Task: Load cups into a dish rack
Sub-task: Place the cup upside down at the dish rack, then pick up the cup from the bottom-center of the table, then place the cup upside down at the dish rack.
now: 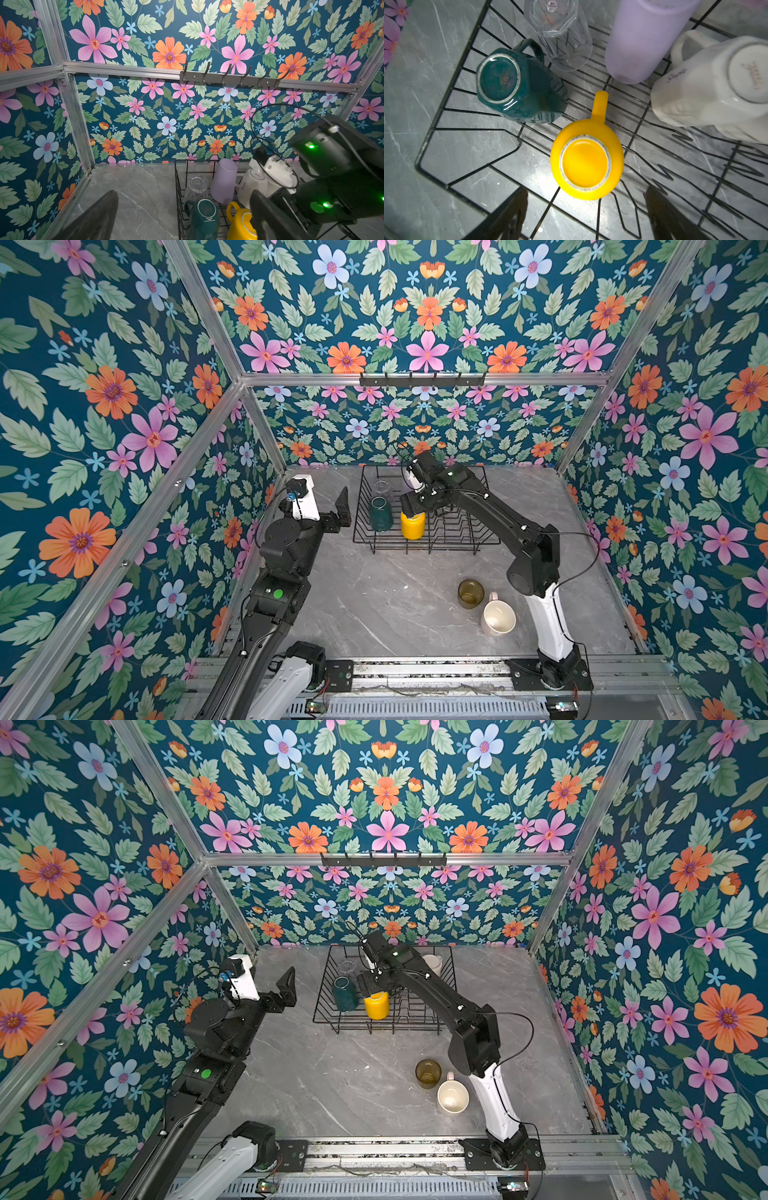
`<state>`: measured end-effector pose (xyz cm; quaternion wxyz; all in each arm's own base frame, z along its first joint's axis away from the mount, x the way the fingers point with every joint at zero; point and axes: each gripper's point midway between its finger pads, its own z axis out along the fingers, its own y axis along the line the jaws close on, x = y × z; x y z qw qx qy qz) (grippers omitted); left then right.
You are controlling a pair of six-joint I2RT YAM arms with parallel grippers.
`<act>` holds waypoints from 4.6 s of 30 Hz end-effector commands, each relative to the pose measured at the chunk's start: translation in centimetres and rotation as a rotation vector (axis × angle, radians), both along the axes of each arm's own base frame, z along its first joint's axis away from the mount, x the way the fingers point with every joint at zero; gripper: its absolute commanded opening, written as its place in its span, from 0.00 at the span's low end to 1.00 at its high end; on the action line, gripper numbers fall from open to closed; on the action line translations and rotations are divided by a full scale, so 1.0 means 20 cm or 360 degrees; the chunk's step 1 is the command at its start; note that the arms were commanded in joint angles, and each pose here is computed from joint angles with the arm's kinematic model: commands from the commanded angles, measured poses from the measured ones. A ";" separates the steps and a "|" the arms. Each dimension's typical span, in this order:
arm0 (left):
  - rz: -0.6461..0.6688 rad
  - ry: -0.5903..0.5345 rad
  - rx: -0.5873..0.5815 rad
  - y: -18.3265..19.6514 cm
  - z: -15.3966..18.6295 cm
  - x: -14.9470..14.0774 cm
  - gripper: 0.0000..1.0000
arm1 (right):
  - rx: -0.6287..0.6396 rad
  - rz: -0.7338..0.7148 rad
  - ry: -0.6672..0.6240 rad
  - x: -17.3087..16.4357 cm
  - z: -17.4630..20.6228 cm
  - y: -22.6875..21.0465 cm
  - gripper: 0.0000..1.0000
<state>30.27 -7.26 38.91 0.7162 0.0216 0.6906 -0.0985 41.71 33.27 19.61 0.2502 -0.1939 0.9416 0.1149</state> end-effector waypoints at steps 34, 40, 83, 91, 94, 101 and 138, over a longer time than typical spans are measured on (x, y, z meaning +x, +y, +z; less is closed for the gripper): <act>-0.0864 0.0769 0.0142 -0.78 -0.51 -0.05 0.89 | 0.0573 -0.0780 -0.0482 -0.68 0.09 -1.08 0.96; -0.1064 0.1009 0.0206 -1.07 -0.72 -0.24 0.81 | 0.0579 -0.0833 -0.0477 -0.70 0.06 -1.14 0.97; -0.1258 0.1671 0.0718 -1.67 -1.49 -0.64 0.54 | 0.0538 -0.0921 -0.0407 -0.79 -0.08 -1.24 0.97; -0.1254 0.1718 0.0776 -1.67 -1.57 -0.64 0.43 | 0.0538 -0.0924 -0.0397 -0.79 -0.10 -1.24 0.97; -0.1253 0.1736 0.0782 -1.67 -1.58 -0.64 0.37 | 0.0537 -0.0923 -0.0395 -0.79 -0.10 -1.24 0.97; -0.1235 0.1738 0.0796 -1.66 -1.59 -0.64 0.11 | 0.0537 -0.0920 -0.0392 -0.79 -0.11 -1.24 0.97; -0.1841 0.0718 -0.0511 -0.99 -0.45 -0.36 0.00 | 0.1526 0.0073 -0.0300 -0.89 0.55 -0.62 0.96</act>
